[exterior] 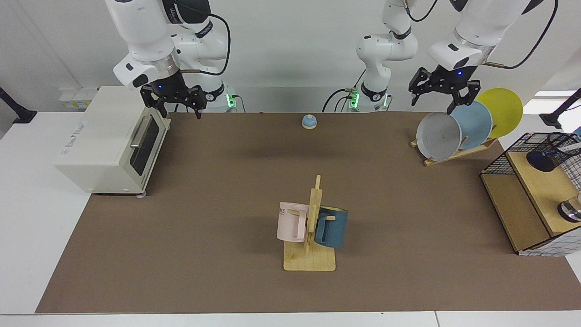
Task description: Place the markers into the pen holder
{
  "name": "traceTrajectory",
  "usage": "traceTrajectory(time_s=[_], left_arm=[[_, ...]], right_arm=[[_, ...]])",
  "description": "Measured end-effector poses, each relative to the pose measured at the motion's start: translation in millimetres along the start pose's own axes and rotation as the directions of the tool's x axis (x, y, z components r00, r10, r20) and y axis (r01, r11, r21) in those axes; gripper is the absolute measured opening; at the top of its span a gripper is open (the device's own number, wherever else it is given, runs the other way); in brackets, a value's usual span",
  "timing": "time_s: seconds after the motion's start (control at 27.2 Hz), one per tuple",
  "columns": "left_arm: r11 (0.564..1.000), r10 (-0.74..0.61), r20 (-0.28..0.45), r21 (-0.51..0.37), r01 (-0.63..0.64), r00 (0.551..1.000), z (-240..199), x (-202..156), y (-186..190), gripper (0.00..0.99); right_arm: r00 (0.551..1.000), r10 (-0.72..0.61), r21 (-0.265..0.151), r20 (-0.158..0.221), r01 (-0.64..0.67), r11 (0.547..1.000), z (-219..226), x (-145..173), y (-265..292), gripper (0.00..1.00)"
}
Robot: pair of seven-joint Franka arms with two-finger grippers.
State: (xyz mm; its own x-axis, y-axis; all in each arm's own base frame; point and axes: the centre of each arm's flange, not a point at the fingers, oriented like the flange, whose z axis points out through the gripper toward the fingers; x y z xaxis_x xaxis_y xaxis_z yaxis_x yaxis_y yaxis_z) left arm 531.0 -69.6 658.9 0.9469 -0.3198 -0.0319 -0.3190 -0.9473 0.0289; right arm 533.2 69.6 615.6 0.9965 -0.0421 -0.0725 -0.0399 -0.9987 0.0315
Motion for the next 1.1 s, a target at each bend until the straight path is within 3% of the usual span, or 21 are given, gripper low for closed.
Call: traceTrajectory(time_s=[0.4,1.1], left_arm=[[0.994,-0.108,-0.001,0.001,0.108,0.994,-0.3,-3.3,-15.7,0.991],[0.987,-0.163,-0.012,0.001,0.163,0.987,-1.7,-9.0,-42.7,0.991]], right_arm=[[1.0,0.0,0.0,0.0,0.0,1.0,0.0,0.0,0.0,1.0],[1.0,0.0,0.0,0.0,0.0,1.0,0.0,0.0,0.0,1.0]])
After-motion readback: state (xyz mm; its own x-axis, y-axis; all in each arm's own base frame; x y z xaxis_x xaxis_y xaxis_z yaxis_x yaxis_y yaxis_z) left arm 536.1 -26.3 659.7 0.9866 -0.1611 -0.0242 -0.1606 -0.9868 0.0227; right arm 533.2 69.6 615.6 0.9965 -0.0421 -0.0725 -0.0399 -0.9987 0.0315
